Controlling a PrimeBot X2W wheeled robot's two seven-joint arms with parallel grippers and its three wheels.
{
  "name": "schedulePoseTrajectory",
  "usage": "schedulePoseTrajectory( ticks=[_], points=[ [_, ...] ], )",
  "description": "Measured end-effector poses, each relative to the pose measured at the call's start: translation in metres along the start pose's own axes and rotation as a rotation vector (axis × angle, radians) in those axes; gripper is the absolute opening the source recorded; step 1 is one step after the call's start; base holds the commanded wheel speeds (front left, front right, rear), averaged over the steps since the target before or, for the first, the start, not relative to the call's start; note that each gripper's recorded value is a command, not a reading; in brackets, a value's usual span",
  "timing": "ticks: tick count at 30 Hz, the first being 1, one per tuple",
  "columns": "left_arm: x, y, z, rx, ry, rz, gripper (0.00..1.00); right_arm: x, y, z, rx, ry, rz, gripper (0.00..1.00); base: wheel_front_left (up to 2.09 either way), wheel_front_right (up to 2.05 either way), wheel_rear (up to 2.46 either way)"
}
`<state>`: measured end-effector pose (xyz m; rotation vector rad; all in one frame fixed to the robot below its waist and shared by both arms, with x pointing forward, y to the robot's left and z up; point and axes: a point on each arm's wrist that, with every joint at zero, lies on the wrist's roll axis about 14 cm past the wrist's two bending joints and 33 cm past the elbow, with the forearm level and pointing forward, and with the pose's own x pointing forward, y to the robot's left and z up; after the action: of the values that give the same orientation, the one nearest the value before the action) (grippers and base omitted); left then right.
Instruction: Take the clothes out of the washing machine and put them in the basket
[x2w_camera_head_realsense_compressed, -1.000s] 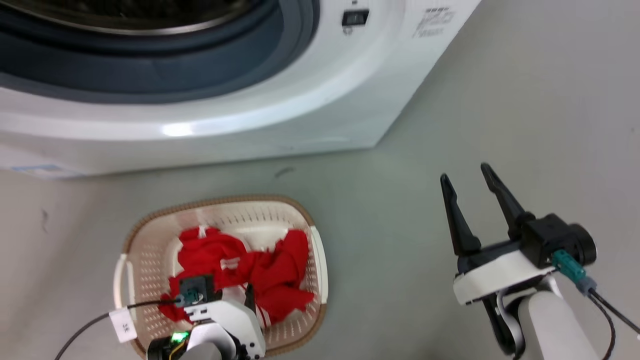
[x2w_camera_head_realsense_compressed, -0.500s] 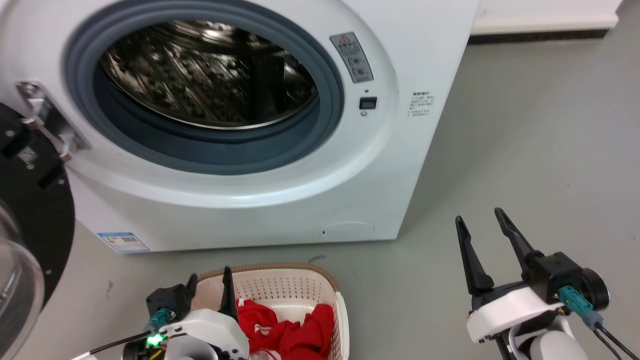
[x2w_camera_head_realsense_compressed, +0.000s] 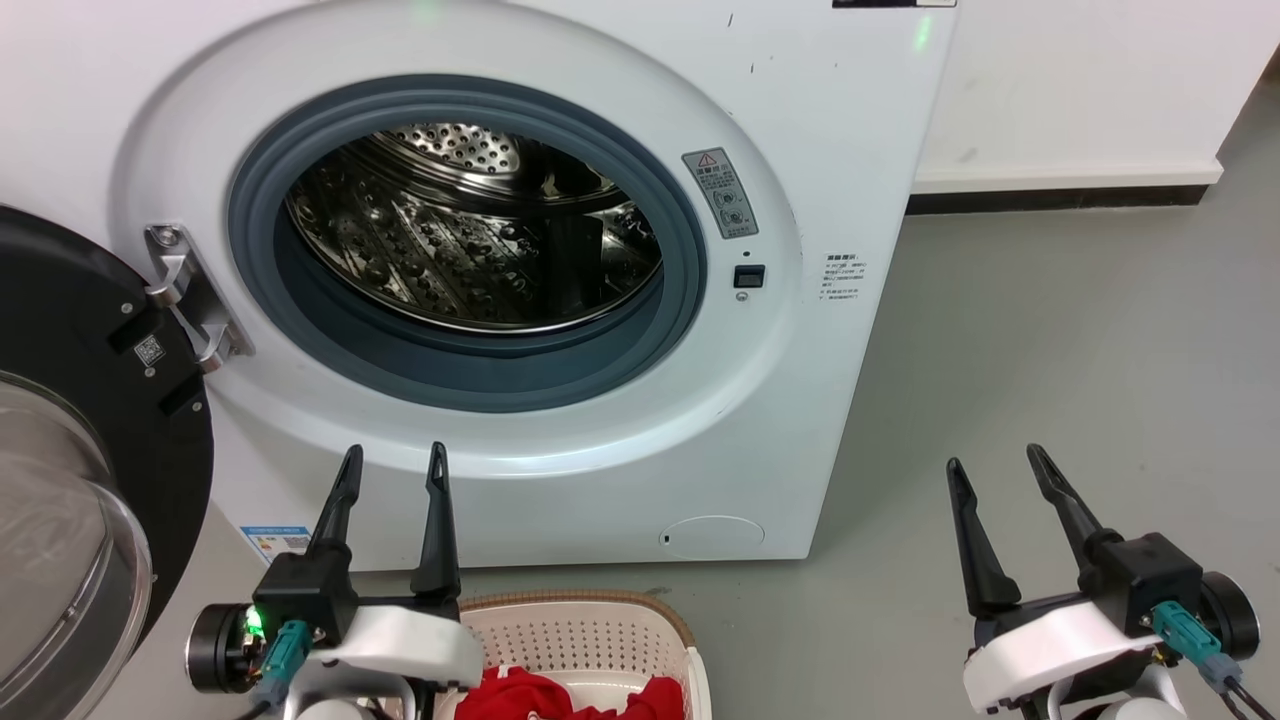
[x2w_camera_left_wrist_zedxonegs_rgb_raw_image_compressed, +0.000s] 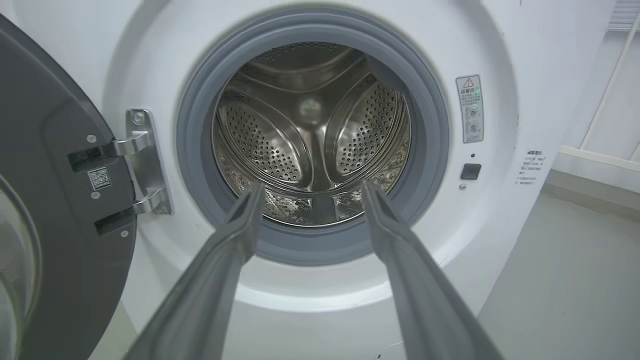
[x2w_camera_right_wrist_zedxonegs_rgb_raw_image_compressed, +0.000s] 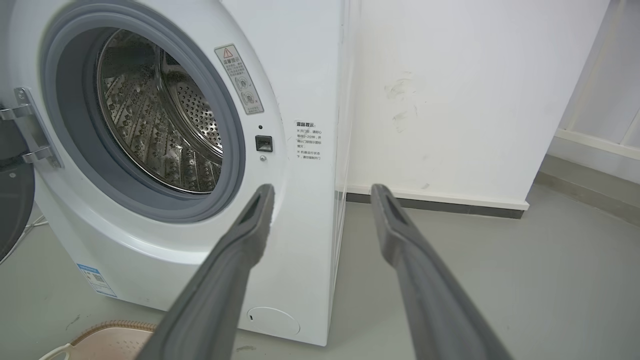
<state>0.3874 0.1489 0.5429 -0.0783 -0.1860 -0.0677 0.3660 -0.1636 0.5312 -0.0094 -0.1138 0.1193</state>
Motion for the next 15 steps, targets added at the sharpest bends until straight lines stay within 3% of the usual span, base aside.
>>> schedulePoseTrajectory(
  ticks=[15],
  points=[
    [-0.023, 0.003, -0.002, 0.028, 0.015, -0.003, 1.00, -0.012, 0.002, 0.005, -0.002, -0.007, 0.000, 1.00, 0.00, 0.00, 0.00]
  ],
)
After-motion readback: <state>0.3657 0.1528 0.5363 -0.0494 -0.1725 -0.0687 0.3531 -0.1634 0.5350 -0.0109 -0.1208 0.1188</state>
